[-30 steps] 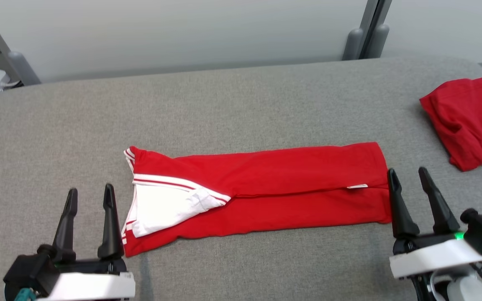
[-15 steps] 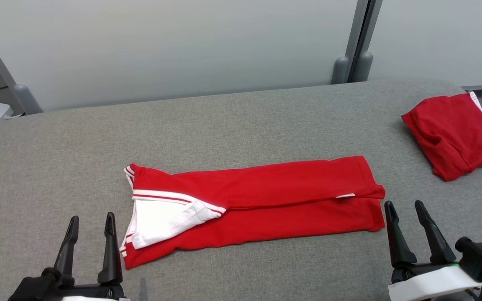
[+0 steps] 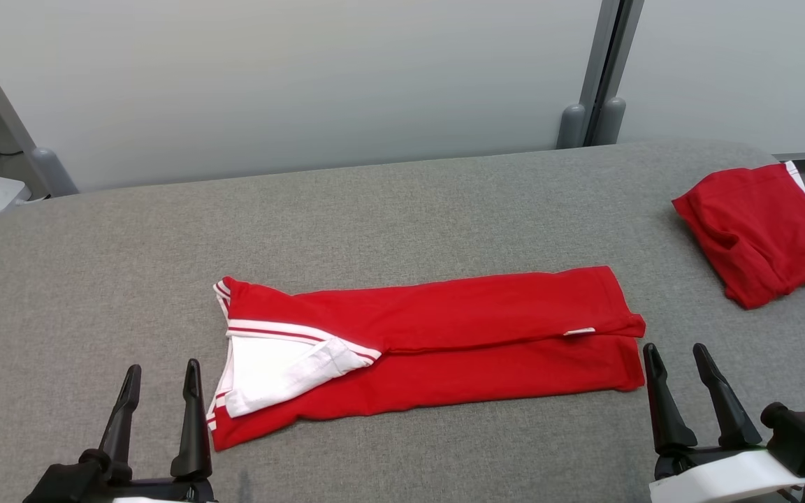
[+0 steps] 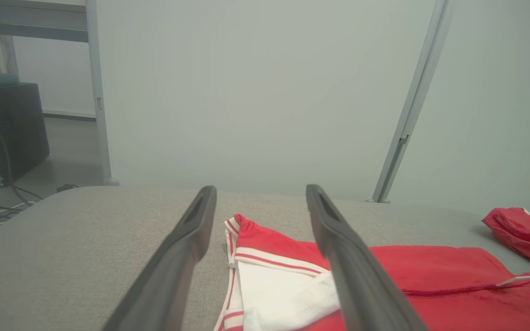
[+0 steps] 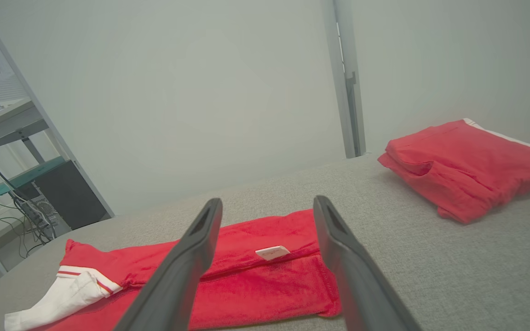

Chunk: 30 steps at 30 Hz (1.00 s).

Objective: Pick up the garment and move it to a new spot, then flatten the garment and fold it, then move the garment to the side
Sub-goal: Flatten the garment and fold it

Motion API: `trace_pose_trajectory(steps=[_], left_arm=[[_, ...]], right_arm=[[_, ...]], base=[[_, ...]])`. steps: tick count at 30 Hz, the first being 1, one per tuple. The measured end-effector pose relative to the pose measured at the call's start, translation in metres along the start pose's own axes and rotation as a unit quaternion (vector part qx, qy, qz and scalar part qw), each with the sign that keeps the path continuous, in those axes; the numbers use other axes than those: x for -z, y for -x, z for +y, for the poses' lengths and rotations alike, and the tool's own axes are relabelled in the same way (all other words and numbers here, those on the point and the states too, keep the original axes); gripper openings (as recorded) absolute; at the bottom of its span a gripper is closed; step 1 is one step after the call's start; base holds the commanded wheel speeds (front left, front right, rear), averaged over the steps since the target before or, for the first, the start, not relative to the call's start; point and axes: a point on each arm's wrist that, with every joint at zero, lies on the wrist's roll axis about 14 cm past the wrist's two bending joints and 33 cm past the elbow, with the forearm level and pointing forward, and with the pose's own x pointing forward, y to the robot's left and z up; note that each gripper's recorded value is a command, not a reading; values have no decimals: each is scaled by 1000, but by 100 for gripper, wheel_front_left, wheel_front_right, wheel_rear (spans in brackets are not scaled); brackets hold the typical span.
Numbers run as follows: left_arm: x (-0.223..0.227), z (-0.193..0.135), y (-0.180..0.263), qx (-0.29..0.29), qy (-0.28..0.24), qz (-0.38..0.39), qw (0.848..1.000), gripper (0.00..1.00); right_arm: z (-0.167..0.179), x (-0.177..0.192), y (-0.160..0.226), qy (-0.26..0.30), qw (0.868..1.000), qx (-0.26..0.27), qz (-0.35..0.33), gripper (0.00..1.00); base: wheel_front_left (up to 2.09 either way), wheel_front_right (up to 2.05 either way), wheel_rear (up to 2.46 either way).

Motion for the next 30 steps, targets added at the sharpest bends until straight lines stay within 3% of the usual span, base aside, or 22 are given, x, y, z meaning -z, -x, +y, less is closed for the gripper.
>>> trace_pose_trajectory(steps=[30], left_arm=[[9, 7, 7, -7, -14, 15, 1000, 100]], right_arm=[[4, 1, -2, -2, 1000, -7, 2, 100]], base=[[0, 0, 0]])
